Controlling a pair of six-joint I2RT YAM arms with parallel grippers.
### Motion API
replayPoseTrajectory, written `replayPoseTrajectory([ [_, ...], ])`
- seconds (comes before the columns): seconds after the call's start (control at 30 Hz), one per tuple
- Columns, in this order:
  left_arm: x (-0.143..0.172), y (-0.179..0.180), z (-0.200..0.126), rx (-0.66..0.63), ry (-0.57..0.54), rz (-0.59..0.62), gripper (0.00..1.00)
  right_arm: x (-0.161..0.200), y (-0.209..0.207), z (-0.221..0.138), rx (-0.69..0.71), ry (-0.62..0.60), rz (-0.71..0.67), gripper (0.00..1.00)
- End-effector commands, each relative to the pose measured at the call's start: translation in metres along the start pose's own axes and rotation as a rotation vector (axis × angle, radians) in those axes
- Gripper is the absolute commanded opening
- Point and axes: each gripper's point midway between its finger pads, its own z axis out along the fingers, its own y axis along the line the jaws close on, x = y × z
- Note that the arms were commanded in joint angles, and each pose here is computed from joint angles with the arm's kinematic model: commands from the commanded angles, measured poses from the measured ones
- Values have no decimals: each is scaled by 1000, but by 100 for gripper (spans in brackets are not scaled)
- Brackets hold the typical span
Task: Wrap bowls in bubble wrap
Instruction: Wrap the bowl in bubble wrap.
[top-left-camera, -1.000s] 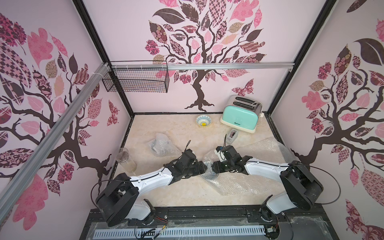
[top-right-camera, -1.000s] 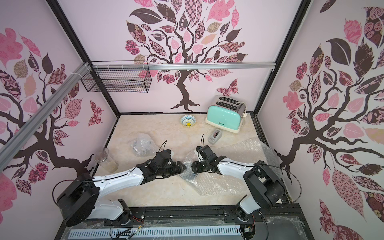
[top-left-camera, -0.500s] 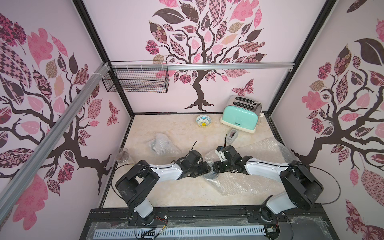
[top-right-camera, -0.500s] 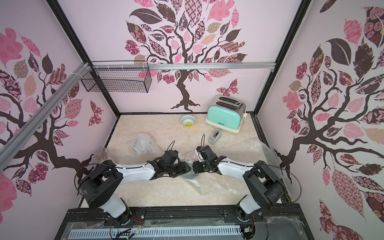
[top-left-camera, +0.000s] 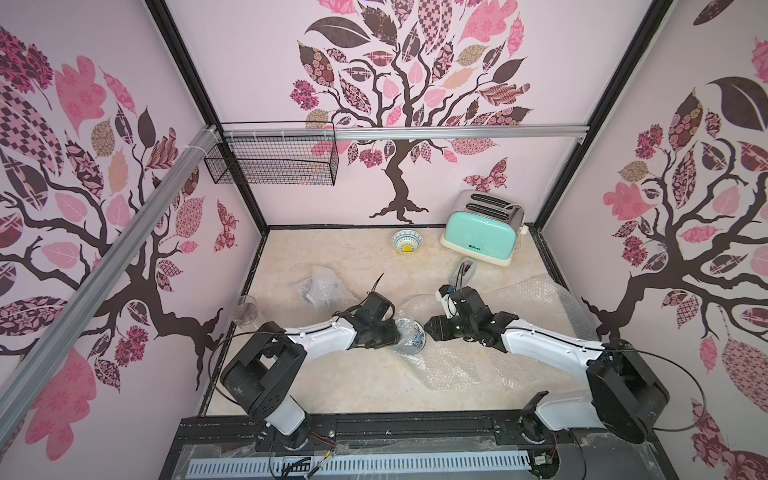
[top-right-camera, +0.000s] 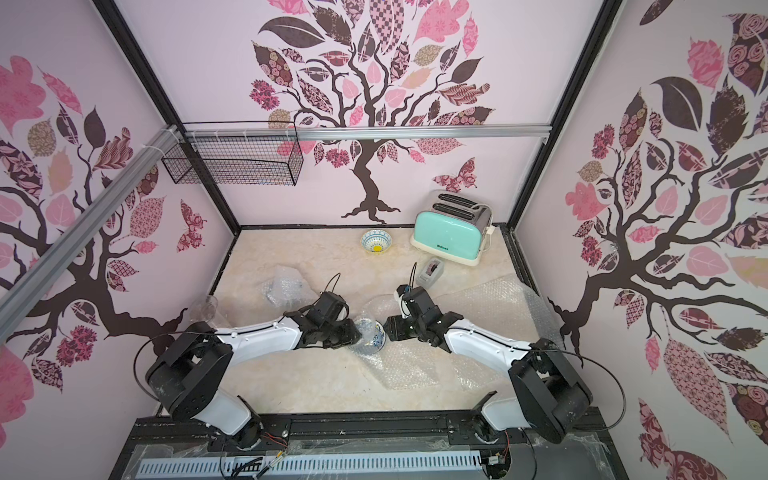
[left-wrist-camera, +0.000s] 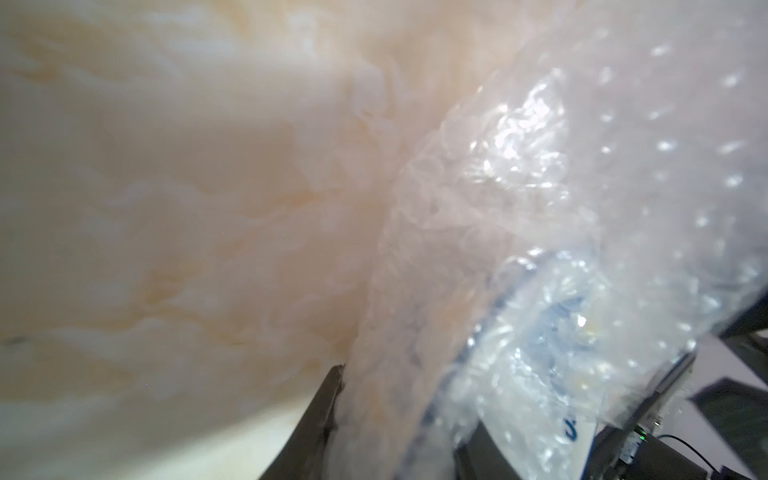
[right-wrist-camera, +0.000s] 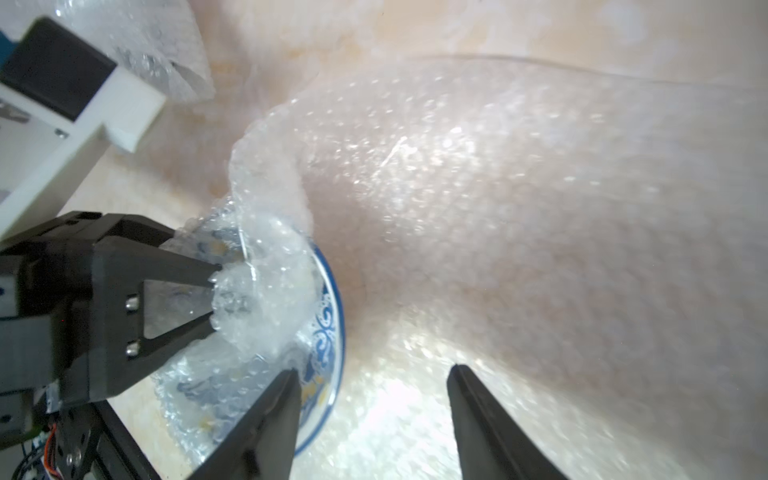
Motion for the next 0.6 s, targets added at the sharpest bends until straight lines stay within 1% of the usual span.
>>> replayPoseTrajectory([
  [0.0,12,36,-14,-157,27,34,36,-20,-17,-12,70,-91,29,65],
  [0.1,15,40,-17,-176,37,40,34,-32,-36,-15,133,-150,63,67],
  [0.23,20,45,-17,-185,55,54,32,-43,-56,-8,140,-161,132,67],
  [0.5,21,47,-17,-189,72,83,31,-52,-85,27,159,-84,198,68],
  [0.57,22,47,-15,-184,80,86,30,-53,-88,37,143,-62,211,67],
])
